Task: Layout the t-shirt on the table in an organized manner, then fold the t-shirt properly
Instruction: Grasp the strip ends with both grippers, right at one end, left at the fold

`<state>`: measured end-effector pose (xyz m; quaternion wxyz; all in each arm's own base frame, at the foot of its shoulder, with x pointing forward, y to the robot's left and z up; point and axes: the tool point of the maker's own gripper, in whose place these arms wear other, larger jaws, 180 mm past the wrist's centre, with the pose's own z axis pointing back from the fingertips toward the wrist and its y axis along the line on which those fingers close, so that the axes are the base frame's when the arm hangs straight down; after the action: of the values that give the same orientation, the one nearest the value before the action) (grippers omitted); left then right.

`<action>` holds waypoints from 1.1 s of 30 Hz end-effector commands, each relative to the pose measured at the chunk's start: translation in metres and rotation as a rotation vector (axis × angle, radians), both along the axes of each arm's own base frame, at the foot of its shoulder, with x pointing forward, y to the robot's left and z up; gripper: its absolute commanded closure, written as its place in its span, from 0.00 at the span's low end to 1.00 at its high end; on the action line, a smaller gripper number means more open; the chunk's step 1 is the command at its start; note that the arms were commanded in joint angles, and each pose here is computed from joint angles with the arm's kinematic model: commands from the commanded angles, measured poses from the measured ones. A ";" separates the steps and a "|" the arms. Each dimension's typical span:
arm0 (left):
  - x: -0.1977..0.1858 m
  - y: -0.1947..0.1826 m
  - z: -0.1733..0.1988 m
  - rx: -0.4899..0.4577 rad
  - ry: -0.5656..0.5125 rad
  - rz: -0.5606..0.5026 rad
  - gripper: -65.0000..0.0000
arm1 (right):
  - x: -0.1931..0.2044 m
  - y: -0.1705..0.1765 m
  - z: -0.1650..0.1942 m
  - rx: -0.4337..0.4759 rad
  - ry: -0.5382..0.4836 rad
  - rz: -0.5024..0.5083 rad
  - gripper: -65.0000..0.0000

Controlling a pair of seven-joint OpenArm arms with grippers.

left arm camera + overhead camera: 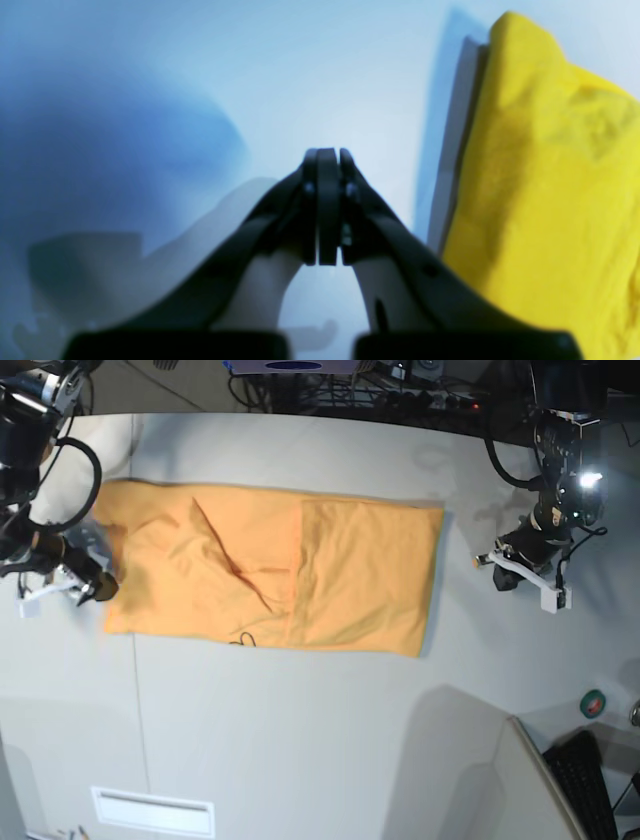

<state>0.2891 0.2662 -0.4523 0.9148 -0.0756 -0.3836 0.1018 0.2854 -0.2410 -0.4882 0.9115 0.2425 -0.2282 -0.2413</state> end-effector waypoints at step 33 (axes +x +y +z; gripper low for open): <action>0.048 -0.117 -0.015 -0.097 -0.034 -0.219 1.00 | -0.011 0.054 -0.011 -0.013 0.028 0.222 0.86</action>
<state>0.3246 0.1513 -0.4801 0.9190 -0.1567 -0.3610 0.0207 0.2706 -0.1815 -0.5023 0.9350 0.2638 -0.1872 -0.1453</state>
